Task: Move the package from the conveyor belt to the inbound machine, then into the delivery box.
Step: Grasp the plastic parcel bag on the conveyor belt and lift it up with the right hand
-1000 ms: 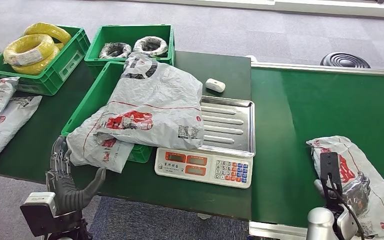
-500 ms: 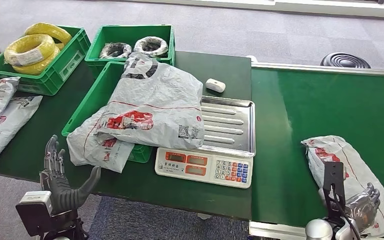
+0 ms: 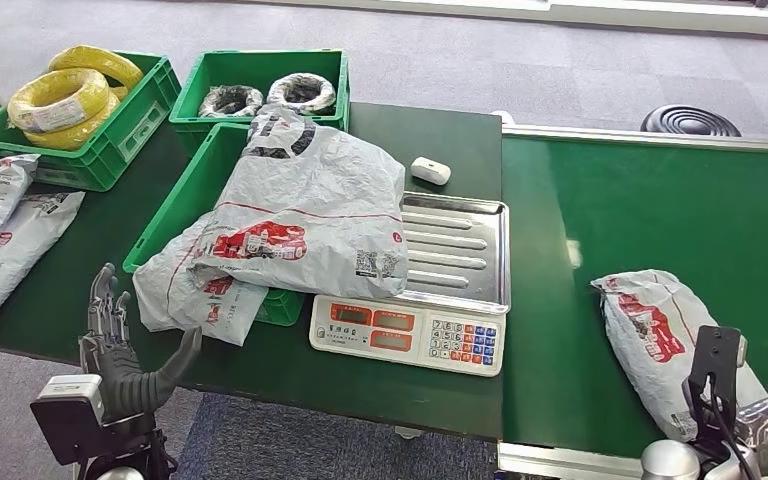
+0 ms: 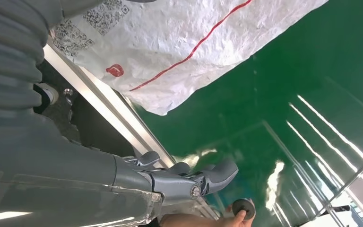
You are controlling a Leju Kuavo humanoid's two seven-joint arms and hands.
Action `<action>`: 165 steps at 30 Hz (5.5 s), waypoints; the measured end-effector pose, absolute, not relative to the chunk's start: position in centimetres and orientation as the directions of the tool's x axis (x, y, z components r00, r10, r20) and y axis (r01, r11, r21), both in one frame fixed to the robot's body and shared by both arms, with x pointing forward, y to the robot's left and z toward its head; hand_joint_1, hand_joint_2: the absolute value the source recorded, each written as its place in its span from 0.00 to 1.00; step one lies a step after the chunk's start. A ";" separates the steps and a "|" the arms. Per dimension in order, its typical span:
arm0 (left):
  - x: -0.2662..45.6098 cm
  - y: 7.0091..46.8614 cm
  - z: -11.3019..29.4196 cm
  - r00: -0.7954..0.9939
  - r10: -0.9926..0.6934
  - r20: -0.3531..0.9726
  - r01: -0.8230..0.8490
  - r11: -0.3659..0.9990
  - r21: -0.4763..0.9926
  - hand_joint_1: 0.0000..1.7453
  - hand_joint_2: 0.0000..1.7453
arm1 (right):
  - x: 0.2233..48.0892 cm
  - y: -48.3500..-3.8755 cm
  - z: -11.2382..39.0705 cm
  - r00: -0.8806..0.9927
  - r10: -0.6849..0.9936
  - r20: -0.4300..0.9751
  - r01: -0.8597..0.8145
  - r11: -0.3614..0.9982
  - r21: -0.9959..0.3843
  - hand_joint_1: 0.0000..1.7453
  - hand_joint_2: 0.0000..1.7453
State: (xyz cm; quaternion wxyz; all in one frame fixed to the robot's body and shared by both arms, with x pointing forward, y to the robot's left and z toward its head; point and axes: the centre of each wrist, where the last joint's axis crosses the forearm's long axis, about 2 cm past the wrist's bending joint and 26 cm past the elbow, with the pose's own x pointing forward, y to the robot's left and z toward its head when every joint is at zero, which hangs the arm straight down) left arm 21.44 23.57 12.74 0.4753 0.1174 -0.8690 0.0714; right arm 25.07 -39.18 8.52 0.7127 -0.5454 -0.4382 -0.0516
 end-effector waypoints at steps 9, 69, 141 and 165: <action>21.5 23.5 12.8 -0.524 -0.132 0.841 -0.264 0.964 -0.013 0.00 1.00 | 25.8 -40.2 8.2 0.609 0.396 0.687 0.538 0.430 -0.725 0.00 1.00; 21.6 23.4 12.4 -0.554 -0.136 0.821 -0.231 0.973 0.005 0.00 1.00 | 33.4 -39.2 6.1 0.541 0.453 0.708 0.335 0.656 -0.676 0.00 1.00; 22.3 22.2 13.2 -0.568 -0.103 0.817 -0.185 0.983 -0.005 0.00 1.00 | 31.3 -26.8 0.8 0.483 0.658 0.577 -0.159 0.714 -0.682 1.00 1.00; 21.2 22.6 12.8 -0.573 -0.147 0.806 -0.261 0.965 -0.009 0.00 1.00 | 30.1 -21.9 19.3 -0.233 0.777 0.585 0.607 0.586 -0.537 1.00 1.00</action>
